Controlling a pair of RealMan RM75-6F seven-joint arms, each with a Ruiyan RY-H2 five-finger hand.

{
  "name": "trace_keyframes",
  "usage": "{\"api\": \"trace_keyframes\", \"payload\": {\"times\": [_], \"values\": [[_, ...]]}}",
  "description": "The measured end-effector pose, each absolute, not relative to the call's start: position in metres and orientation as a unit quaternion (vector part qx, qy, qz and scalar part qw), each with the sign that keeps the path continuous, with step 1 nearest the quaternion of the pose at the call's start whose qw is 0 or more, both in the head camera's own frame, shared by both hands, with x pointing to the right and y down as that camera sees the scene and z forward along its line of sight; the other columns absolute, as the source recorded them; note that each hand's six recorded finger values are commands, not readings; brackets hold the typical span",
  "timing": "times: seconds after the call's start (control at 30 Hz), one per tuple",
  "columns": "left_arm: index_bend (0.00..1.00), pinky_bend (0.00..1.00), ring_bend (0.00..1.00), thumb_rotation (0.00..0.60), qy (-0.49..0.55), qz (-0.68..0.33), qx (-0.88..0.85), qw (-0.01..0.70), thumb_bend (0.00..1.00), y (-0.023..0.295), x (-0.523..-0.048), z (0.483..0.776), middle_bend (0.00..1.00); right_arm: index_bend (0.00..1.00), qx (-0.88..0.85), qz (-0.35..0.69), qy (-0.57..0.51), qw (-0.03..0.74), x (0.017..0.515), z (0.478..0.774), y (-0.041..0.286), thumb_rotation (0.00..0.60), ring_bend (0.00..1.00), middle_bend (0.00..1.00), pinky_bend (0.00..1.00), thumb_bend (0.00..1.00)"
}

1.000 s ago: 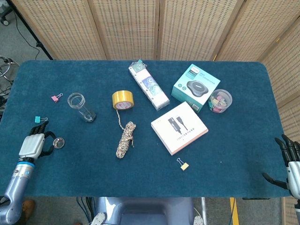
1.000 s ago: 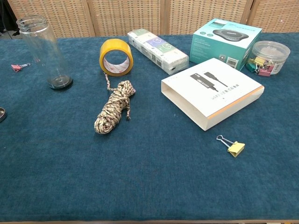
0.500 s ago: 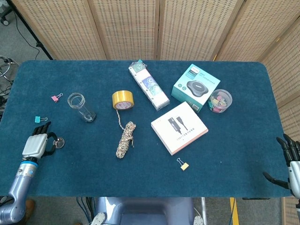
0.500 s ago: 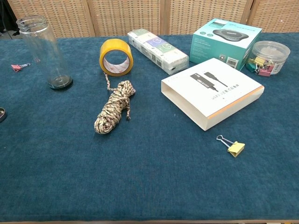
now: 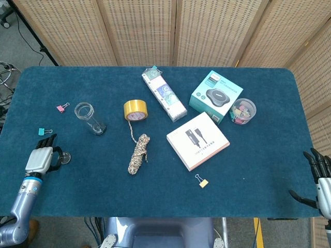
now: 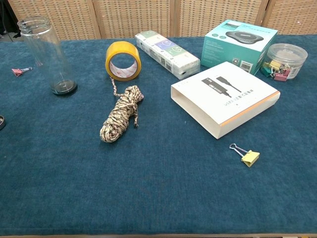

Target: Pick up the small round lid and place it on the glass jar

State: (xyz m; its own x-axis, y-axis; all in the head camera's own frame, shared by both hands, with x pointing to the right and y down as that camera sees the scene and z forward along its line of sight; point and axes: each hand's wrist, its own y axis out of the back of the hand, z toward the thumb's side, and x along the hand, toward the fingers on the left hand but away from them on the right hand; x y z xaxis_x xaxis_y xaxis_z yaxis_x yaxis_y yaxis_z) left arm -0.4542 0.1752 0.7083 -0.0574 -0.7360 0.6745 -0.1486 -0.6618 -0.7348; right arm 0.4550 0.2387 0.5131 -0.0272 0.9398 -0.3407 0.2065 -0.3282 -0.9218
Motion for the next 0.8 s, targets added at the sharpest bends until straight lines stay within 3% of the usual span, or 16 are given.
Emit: {"api": "trace_keyframes", "payload": {"times": [0.8], "values": [[0.62,0.00,0.00,0.600,0.366,-0.627,-0.644,0.243,0.48,0.170,-0.454,0.694,0.00,0.00,-0.609,0.542,-0.470,0.337,0.456,0.514,0.239,0.600,0.00,0.00,0.00,0.00]]}}
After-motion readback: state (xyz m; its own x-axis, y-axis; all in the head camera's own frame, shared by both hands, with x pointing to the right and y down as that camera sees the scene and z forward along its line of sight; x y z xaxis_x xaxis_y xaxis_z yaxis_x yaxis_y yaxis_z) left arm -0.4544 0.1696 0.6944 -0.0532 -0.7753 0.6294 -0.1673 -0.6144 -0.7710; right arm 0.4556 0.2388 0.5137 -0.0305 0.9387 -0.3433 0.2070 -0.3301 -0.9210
